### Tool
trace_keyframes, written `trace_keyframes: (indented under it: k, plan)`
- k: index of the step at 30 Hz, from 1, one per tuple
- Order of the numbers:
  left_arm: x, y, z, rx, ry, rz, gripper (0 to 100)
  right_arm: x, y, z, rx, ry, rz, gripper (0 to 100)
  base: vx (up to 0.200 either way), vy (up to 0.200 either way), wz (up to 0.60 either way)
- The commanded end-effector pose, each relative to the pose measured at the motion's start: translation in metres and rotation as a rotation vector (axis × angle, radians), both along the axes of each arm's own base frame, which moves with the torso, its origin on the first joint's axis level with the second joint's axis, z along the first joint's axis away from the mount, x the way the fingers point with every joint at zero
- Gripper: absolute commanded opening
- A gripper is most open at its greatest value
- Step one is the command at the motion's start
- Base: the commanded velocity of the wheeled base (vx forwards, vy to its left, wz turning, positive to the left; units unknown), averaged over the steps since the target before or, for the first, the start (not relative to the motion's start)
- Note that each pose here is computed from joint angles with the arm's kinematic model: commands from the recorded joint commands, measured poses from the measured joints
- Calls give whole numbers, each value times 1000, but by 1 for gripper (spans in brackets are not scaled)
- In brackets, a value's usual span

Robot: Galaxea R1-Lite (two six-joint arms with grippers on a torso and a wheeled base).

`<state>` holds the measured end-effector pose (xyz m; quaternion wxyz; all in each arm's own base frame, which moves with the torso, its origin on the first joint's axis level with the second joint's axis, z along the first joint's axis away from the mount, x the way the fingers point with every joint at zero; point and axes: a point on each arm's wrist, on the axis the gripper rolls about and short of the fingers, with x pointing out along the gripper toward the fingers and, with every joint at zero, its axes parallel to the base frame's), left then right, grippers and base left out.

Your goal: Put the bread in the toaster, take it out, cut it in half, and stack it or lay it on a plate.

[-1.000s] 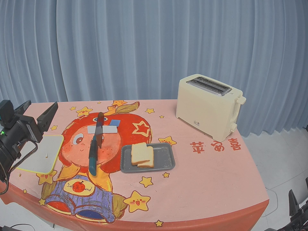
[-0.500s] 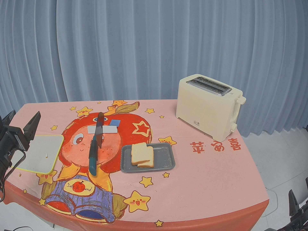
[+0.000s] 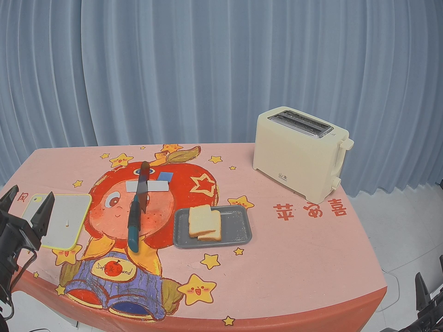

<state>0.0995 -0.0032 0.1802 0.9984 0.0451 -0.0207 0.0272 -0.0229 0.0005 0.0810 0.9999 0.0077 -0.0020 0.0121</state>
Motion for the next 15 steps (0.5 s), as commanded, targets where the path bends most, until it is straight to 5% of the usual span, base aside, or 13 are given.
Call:
trace_keyframes:
  k: [1, 15]
  plan:
    - [-21, 1, -16, 1, -7, -3, 100, 1, 0, -5, 0, 9, 2, 100, 0, 0, 0]
    - [-100, 6, -65, -10, -15, -13, 100, 1, 0, -5, 0, 9, 0, 100, 0, 0, 0]
